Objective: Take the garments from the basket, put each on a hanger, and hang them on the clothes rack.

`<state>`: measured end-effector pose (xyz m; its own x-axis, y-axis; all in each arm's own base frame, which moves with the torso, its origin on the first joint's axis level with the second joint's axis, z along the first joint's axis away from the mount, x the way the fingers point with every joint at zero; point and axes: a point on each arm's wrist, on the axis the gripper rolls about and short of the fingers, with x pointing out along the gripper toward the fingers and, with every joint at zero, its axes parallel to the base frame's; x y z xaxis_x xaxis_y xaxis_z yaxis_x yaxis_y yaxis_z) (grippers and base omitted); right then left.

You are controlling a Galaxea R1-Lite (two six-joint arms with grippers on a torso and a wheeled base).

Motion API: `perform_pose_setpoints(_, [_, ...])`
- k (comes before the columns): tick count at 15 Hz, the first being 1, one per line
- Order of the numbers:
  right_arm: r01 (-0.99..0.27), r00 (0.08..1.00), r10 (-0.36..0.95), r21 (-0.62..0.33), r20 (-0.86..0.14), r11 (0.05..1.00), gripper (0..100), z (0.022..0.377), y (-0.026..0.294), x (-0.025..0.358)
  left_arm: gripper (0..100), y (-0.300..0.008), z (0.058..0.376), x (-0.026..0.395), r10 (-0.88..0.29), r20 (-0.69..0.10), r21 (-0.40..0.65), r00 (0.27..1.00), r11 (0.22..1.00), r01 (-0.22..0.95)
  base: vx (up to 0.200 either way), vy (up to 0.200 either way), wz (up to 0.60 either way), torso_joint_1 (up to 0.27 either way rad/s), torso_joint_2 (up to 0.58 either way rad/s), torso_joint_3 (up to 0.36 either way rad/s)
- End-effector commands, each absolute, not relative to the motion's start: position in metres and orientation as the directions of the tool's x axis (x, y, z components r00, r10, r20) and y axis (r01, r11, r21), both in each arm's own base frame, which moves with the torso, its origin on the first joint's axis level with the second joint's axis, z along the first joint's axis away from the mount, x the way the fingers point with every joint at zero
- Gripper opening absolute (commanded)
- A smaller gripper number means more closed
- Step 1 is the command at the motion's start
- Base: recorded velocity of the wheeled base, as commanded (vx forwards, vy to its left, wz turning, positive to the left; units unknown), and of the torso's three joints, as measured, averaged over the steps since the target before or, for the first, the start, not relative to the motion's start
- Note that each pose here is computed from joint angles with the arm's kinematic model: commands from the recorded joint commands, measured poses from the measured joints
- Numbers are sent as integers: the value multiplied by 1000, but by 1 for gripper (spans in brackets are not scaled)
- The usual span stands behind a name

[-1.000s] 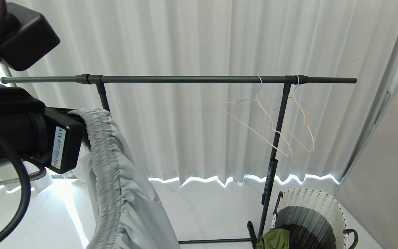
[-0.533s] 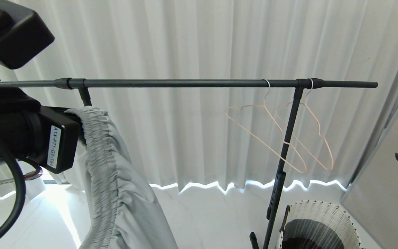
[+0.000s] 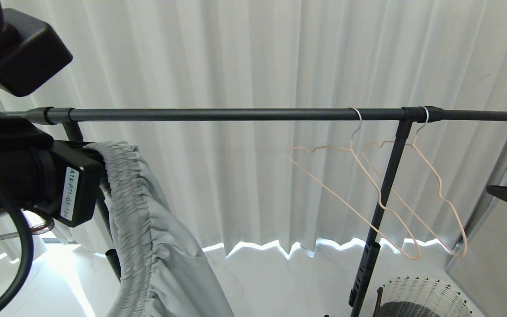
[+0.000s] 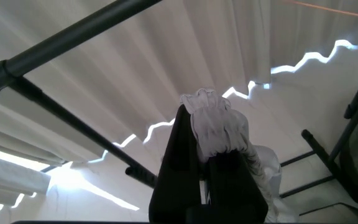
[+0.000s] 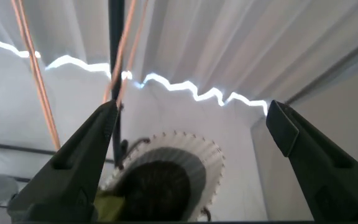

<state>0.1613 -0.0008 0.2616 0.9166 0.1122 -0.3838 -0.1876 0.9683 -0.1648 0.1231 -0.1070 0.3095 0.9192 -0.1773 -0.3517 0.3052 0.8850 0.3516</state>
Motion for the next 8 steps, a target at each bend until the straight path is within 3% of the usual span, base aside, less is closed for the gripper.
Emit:
perform_pose_setpoints(1, [-250, 884, 173, -126, -434, 960, 100, 267, 12, 178, 0, -107, 308, 122, -177, -356, 354, 917, 883, 308, 0, 0, 0, 0, 0, 0])
perform_pose_setpoints(4, [-288, 809, 214, -51, -547, 956, 100, 270, 31, 196, 0, -104, 308, 120, -177, -351, 352, 919, 885, 305, 0, 0, 0, 0, 0, 0])
perform_pose_setpoints(8, [-134, 747, 107, 9, -657, 991, 100, 244, 61, 240, 0, -102, 306, 118, -177, -353, 353, 919, 885, 305, 0, 0, 0, 0, 0, 0])
